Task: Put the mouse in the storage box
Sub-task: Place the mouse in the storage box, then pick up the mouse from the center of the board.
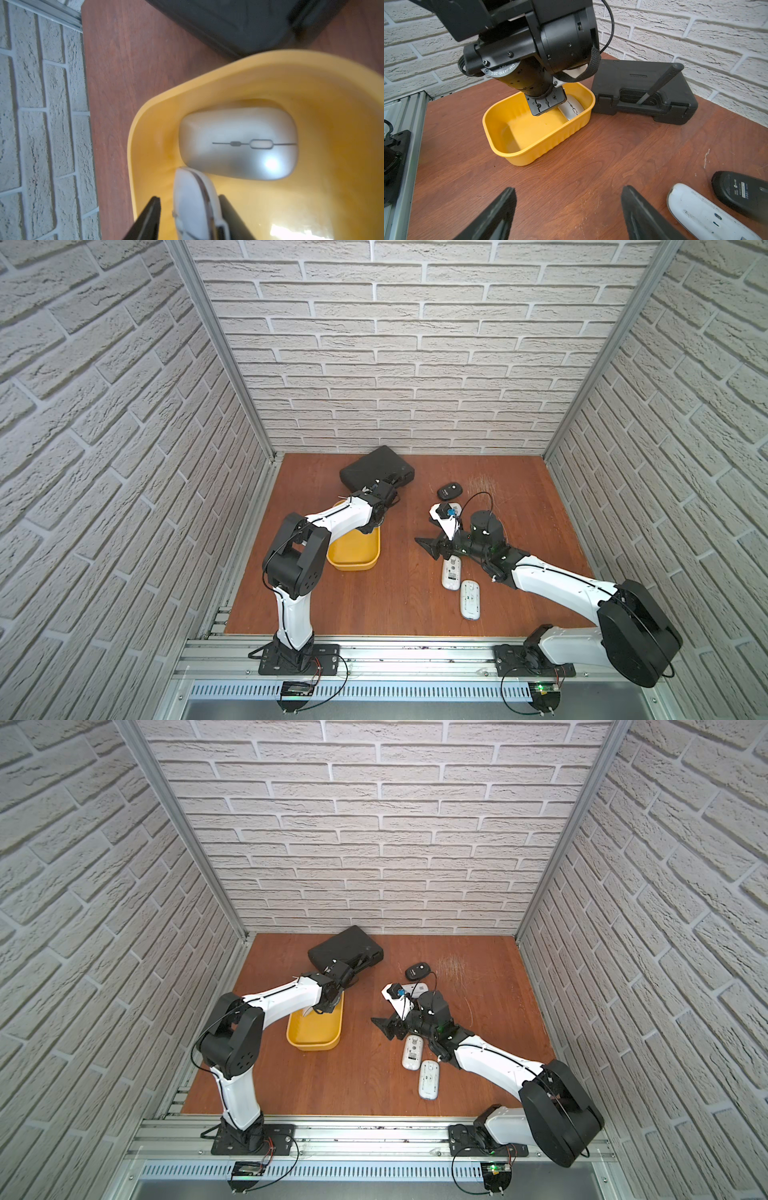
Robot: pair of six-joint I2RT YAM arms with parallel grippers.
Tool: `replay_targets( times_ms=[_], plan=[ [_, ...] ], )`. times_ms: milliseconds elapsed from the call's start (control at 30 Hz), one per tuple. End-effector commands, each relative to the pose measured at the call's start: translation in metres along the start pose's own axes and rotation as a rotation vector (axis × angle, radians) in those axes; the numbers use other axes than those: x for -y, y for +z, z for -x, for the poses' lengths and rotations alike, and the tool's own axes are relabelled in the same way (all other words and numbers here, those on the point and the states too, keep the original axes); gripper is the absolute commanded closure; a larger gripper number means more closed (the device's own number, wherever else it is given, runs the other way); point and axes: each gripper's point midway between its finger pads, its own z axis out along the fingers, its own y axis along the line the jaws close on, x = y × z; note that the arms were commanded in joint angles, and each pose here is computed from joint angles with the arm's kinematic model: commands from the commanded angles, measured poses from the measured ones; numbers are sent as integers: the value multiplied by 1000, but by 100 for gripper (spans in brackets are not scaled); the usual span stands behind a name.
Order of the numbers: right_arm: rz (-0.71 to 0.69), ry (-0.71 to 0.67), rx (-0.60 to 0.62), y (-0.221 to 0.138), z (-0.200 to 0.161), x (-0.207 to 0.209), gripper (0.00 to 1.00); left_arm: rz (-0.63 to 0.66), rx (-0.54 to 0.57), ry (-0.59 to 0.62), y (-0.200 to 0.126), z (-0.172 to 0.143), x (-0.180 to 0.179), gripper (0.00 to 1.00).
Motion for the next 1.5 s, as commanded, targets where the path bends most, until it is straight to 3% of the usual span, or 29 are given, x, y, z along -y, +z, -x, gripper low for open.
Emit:
replay_targets(
  times_ms=[0,167,500,633,867,1033,1333,1467],
  plan=[
    [-5,-5,40,-3,9,1,17,-24,-1,18,-4,-6,12,38],
    [-13,-6,37,-3,7,3,17,-64,14,20,-15,-7,19,24],
    [-34,-2,37,-5,8,7,17,-102,9,30,-22,-9,25,17],
    [-69,26,33,-5,7,15,17,-116,15,11,-30,-10,22,10],
    [-140,116,50,-8,11,40,17,-160,39,-20,-49,-11,15,7],
    [-280,337,-21,-10,0,85,17,-198,81,-80,-79,-10,-6,7],
    [-654,759,-488,-9,-59,158,19,-368,185,-204,-130,-34,-41,5],
    [-679,974,-510,16,-63,162,16,-368,167,-228,-132,-52,-51,5]
  ],
)
